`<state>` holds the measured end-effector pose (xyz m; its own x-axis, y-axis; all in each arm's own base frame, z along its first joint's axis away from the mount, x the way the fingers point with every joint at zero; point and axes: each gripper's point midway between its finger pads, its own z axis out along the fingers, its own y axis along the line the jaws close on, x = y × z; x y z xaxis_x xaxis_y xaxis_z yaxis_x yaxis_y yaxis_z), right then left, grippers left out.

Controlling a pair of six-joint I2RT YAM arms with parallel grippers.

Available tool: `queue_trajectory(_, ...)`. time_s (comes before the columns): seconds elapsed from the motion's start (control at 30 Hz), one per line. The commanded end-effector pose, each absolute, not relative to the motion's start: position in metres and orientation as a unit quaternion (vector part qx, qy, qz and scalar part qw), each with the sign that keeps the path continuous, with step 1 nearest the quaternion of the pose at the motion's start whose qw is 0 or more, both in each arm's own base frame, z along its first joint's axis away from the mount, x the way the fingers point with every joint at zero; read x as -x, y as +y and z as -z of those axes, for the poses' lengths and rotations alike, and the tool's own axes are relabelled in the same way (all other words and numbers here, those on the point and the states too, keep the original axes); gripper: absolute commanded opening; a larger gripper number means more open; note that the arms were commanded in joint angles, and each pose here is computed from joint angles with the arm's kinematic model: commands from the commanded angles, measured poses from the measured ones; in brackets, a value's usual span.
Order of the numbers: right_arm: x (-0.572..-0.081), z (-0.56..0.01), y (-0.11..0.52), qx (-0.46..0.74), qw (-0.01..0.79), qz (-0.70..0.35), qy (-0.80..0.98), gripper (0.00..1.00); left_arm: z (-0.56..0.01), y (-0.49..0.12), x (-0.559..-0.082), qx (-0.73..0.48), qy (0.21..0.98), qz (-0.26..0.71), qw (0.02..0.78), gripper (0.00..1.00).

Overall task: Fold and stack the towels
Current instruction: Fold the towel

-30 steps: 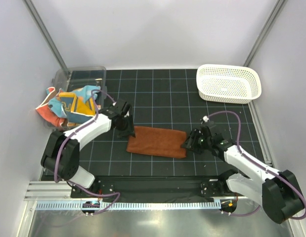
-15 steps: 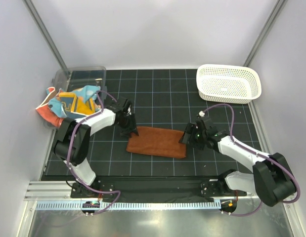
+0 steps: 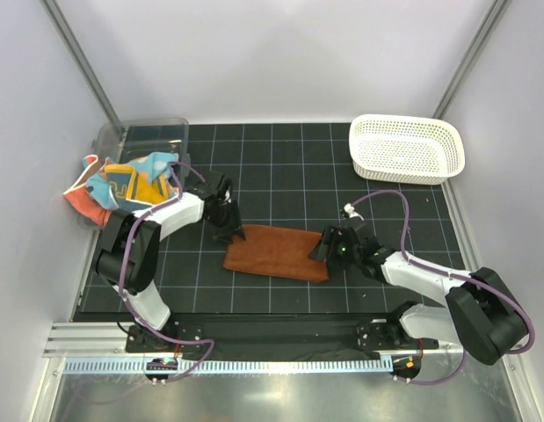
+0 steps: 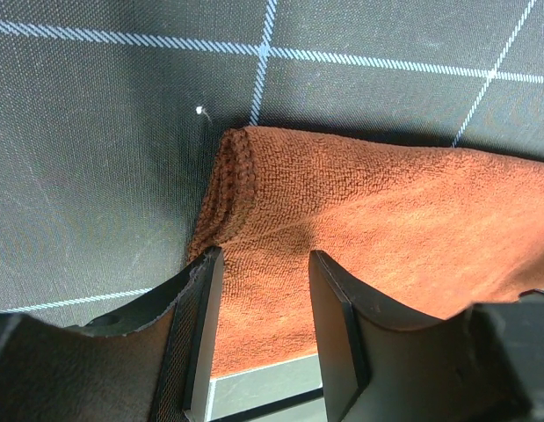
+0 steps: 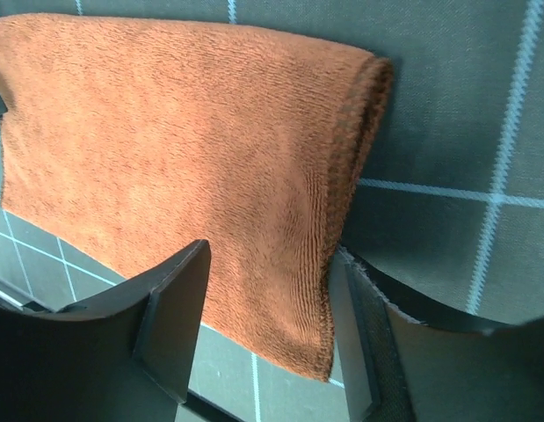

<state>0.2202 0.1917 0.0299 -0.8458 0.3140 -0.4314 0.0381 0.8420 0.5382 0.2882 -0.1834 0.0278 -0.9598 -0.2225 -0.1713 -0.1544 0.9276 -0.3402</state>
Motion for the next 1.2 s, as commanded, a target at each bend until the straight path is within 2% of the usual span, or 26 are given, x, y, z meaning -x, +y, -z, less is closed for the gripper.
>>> queue_trajectory(0.0,-0.221,-0.022,0.193,-0.105,0.269,-0.254,0.923,0.59,-0.024,-0.174,-0.294,0.110,0.977,0.144,0.111,0.48)
queue_trajectory(0.03,-0.223,-0.022,0.191,-0.107,0.276,-0.247,0.923,0.56,-0.025,-0.173,-0.294,0.112,0.977,0.142,0.112,0.48)
queue_trajectory(0.1,-0.223,-0.022,0.189,-0.106,0.278,-0.242,0.924,0.42,-0.026,-0.170,-0.295,0.116,0.978,0.136,0.112,0.48)
queue_trajectory(0.23,-0.233,-0.028,0.171,-0.109,0.308,-0.191,0.925,0.09,-0.032,-0.161,-0.303,0.150,0.972,0.138,0.115,0.49)
queue_trajectory(0.3,-0.240,-0.038,0.173,-0.099,0.321,-0.192,0.922,0.01,-0.041,-0.163,-0.311,0.164,0.967,0.153,0.121,0.49)
queue_trajectory(0.4,-0.250,-0.047,0.176,-0.070,0.330,-0.180,0.924,0.01,-0.065,-0.164,-0.326,0.169,0.961,0.169,0.141,0.50)
queue_trajectory(0.53,-0.272,-0.057,0.174,-0.013,0.334,-0.135,0.933,0.01,-0.093,-0.150,-0.337,0.172,0.958,0.140,0.183,0.52)
queue_trajectory(0.67,-0.310,-0.085,0.179,0.035,0.331,-0.088,0.939,0.01,-0.109,-0.130,-0.338,0.178,0.951,0.104,0.230,0.53)
queue_trajectory(0.8,-0.351,-0.093,0.166,0.036,0.315,-0.050,0.947,0.01,-0.112,-0.127,-0.331,0.164,0.953,0.104,0.234,0.53)
queue_trajectory(0.97,-0.371,-0.070,0.154,0.017,0.236,-0.073,0.969,0.04,-0.112,-0.129,-0.326,0.144,0.956,0.109,0.231,0.54)
queue_trajectory(1.0,-0.368,-0.064,0.152,0.019,0.228,-0.074,0.971,0.06,-0.110,-0.130,-0.324,0.144,0.957,0.112,0.227,0.54)
queue_trajectory(1.07,-0.360,-0.053,0.152,0.023,0.215,-0.091,0.972,0.18,-0.108,-0.144,-0.321,0.133,0.957,0.147,0.212,0.54)
queue_trajectory(1.1,-0.359,-0.050,0.151,0.022,0.213,-0.090,0.973,0.25,-0.106,-0.147,-0.321,0.133,0.957,0.155,0.208,0.54)
queue_trajectory(1.13,-0.360,-0.048,0.147,0.017,0.212,-0.088,0.973,0.39,-0.110,-0.159,-0.325,0.123,0.951,0.185,0.213,0.54)
queue_trajectory(1.17,-0.361,-0.047,0.144,0.016,0.213,-0.082,0.973,0.44,-0.107,-0.163,-0.326,0.121,0.951,0.192,0.211,0.54)
